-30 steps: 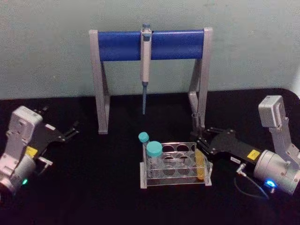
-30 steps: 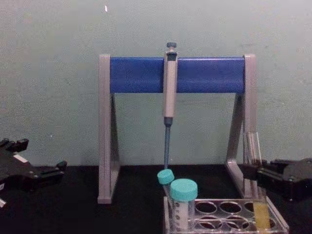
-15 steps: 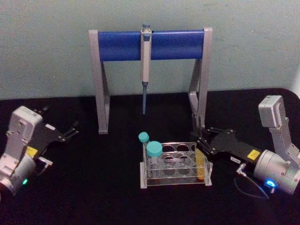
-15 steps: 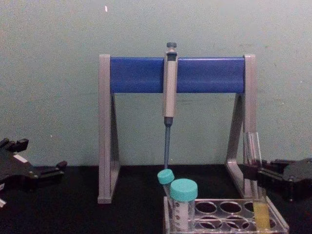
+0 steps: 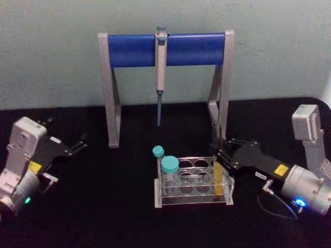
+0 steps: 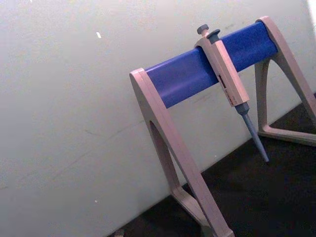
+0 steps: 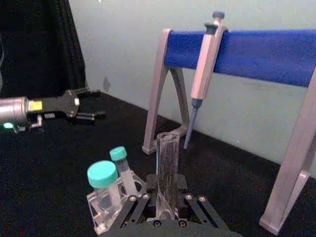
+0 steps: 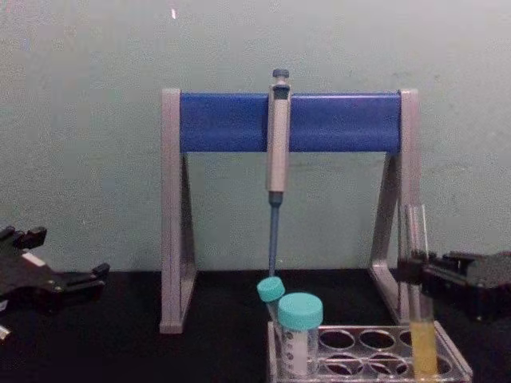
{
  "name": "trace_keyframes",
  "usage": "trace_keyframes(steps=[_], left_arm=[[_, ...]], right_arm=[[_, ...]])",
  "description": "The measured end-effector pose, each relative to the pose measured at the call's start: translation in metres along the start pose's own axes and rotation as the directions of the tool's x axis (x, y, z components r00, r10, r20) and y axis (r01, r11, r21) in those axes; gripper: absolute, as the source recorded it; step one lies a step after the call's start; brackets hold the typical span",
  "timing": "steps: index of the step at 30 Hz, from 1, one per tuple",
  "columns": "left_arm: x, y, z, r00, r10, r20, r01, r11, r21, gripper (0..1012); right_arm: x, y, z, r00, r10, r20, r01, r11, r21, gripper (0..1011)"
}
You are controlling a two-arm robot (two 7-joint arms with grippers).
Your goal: Pick up the test tube from the test tube rack, shake it, then place it back into the test tube rack.
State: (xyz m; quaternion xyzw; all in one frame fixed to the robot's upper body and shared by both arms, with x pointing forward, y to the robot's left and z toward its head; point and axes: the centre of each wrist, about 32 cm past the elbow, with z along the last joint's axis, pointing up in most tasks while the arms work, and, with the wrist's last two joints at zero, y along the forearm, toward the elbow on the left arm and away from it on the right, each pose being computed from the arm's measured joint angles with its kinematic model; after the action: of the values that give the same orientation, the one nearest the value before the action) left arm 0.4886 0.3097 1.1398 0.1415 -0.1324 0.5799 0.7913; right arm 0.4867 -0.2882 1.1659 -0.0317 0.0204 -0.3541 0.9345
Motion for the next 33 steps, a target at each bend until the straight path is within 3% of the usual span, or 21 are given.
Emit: trace_keyframes(steps=[9, 21, 33], left_arm=[[0.0000, 0.0000, 0.0000, 1.0000, 0.000, 0.000, 0.000, 1.0000, 0.000, 1001], [0.0000, 0.0000, 0.0000, 1.0000, 0.000, 0.000, 0.000, 1.0000, 0.000, 1001], [0.0000, 0.0000, 0.0000, 1.0000, 0.000, 0.000, 0.000, 1.0000, 0.000, 1001]], right_arm=[[-0.002, -0.004, 0.009, 1.000, -0.001, 0.000, 0.001, 0.998, 0.057, 230], [0.000, -0.009, 0.029, 0.999, -0.015, 0.052, 0.006, 0.985, 0.172, 232], [0.011, 0.006, 0.040, 0.993, -0.058, 0.107, 0.032, 0.971, 0.236, 230]])
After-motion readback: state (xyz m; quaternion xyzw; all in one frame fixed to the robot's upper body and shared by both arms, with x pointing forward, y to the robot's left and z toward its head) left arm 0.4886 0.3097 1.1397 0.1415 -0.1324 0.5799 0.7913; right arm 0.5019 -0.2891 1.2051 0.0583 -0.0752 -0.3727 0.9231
